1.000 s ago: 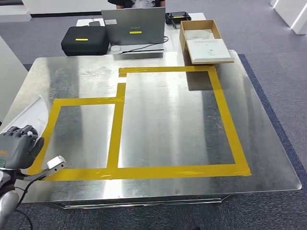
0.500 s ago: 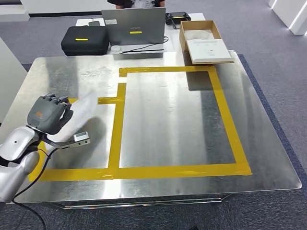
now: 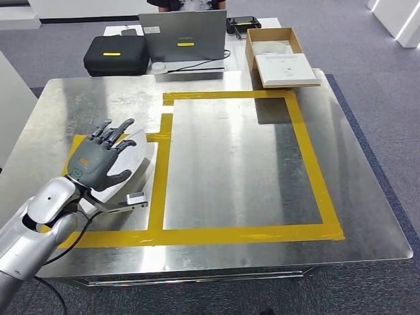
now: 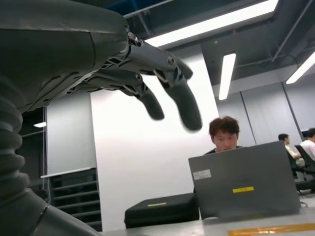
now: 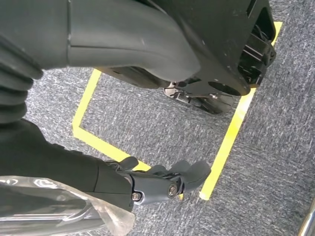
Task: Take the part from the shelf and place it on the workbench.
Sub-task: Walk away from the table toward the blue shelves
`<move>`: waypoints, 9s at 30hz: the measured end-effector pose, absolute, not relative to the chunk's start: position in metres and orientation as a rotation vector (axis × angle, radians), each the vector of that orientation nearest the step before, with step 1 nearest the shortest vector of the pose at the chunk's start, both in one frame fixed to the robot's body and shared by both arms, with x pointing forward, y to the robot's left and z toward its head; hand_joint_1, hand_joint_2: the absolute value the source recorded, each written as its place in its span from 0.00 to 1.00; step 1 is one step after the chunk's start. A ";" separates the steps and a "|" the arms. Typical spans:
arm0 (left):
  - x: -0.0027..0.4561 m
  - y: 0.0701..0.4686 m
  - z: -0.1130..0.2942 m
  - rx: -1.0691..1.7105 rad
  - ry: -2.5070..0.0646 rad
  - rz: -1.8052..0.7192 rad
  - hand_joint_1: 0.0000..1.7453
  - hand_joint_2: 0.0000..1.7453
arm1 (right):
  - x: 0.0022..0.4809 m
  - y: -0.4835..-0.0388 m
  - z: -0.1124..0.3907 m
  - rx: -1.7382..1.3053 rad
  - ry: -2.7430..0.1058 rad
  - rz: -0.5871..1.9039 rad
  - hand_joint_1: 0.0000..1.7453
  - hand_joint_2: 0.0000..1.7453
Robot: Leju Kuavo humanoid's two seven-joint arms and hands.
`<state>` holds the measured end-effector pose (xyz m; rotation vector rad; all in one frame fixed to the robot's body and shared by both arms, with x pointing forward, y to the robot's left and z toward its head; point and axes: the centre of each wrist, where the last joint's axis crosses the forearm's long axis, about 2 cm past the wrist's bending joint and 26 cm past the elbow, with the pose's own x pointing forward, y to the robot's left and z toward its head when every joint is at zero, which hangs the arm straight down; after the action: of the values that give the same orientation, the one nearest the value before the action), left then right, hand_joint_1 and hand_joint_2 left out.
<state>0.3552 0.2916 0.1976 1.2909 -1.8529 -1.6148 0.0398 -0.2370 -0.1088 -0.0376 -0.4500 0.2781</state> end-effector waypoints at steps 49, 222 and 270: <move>0.129 0.266 0.193 1.176 -2.443 -0.232 0.00 0.00 | 0.037 -0.236 -0.109 -0.084 -0.406 0.329 0.00 0.00; 0.042 0.195 -0.101 0.370 -0.337 -1.058 0.00 0.00 | 0.034 -0.225 -0.108 -0.071 -0.235 0.893 0.00 0.00; 0.038 0.263 -0.110 0.298 -0.134 -0.600 0.00 0.00 | 0.059 -0.201 -0.102 0.058 -0.242 1.247 0.00 0.00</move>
<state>0.0382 0.2626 -0.1104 0.2982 -0.1343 -0.6003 0.0585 -0.2006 -0.1018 0.0578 -0.2423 1.2474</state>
